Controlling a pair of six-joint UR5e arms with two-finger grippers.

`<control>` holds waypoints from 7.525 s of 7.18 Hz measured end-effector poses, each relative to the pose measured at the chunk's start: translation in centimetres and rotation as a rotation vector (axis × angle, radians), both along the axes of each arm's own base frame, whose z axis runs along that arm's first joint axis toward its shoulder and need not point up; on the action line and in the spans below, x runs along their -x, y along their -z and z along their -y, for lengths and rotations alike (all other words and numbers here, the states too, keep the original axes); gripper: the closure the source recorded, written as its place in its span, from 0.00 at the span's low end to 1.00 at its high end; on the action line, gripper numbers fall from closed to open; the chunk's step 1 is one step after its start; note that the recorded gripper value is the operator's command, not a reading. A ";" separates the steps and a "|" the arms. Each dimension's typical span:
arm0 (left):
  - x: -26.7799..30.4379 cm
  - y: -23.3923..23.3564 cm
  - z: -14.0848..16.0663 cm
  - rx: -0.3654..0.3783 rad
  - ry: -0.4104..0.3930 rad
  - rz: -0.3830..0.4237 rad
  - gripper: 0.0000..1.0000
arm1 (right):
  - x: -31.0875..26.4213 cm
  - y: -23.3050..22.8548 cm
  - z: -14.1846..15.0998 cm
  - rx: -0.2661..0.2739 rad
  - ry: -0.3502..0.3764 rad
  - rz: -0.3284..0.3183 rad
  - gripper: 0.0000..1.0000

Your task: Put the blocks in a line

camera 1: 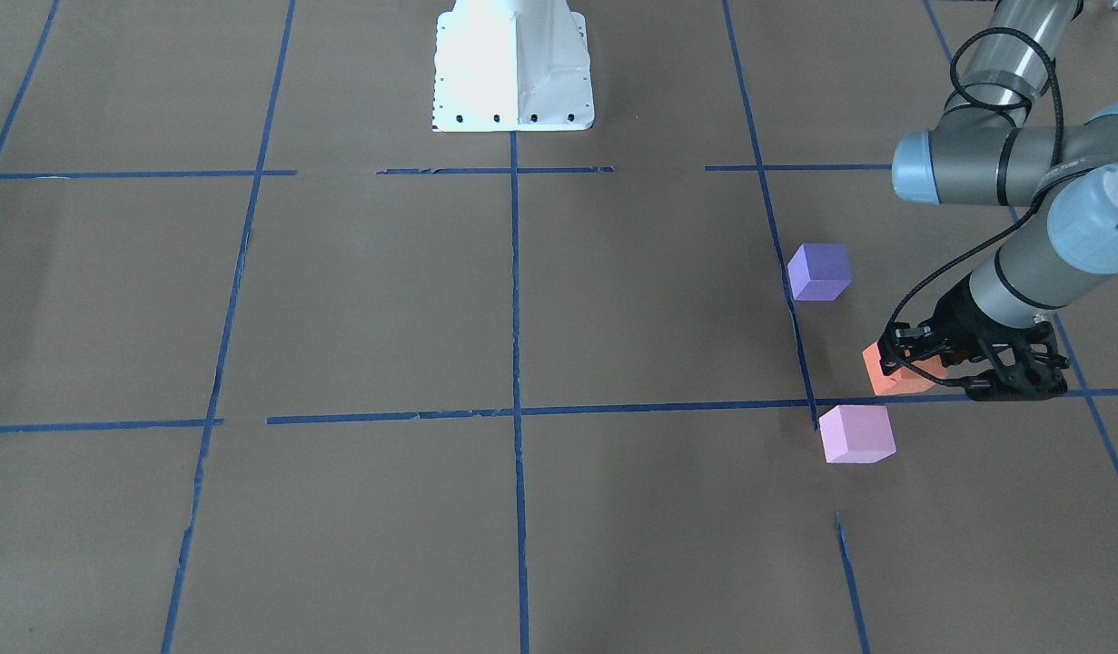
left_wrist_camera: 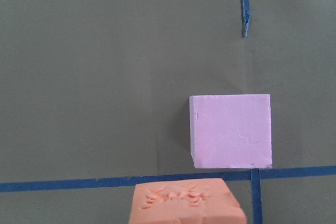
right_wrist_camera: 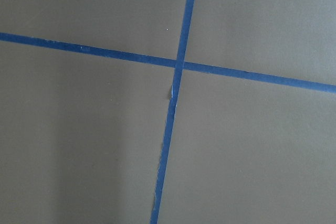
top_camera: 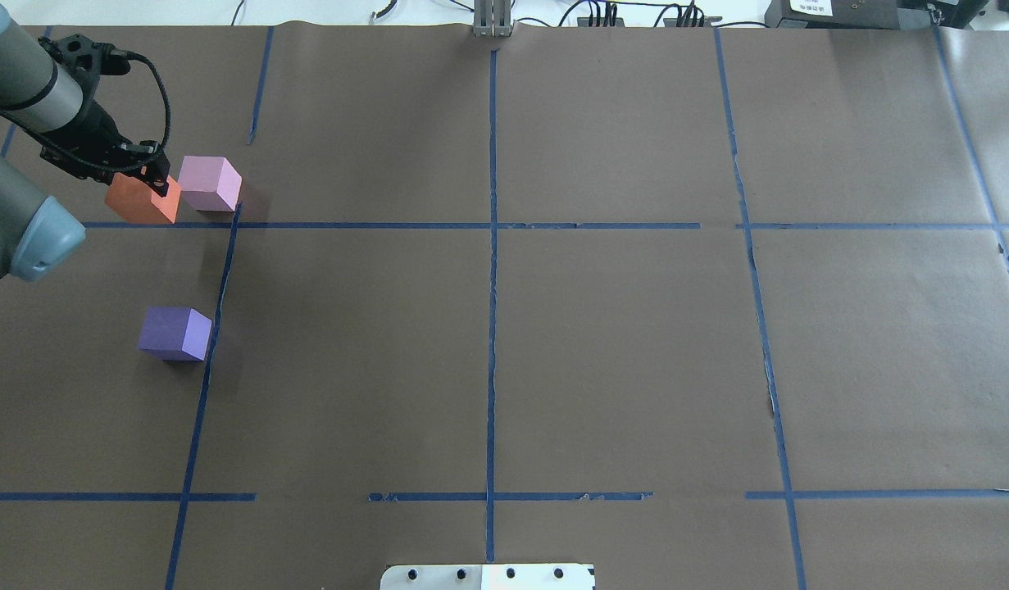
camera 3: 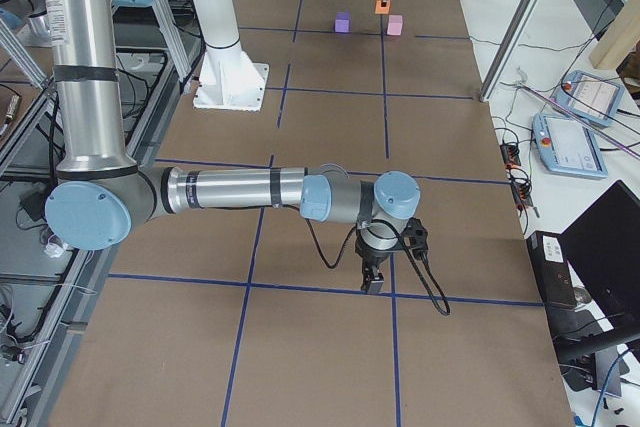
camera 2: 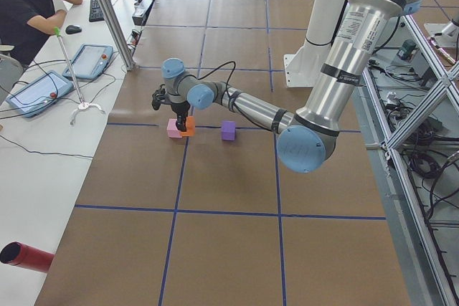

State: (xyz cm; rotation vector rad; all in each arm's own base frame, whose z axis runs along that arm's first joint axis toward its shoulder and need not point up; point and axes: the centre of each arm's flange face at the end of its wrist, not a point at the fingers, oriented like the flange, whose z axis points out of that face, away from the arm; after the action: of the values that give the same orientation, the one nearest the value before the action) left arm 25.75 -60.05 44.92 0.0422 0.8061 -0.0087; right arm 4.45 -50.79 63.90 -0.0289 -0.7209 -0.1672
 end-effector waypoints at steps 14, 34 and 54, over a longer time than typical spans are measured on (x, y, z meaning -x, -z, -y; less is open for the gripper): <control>-7.2 -3.3 -5.4 0.009 -0.066 -0.041 0.12 | 0.0 0.0 0.0 0.001 0.000 0.000 0.00; 35.7 -17.7 -6.7 -0.139 -0.068 0.133 0.00 | 0.0 0.0 0.0 0.000 0.000 0.000 0.00; 35.3 -17.1 -7.4 -0.170 0.085 0.096 0.00 | 0.0 0.0 0.0 0.000 0.001 0.000 0.00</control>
State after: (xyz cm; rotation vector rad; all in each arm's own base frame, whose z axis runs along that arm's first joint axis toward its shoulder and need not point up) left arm -9.58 -52.68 62.06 0.2357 0.7066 -0.0184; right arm 4.44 -50.79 63.90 -0.0287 -0.7209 -0.1679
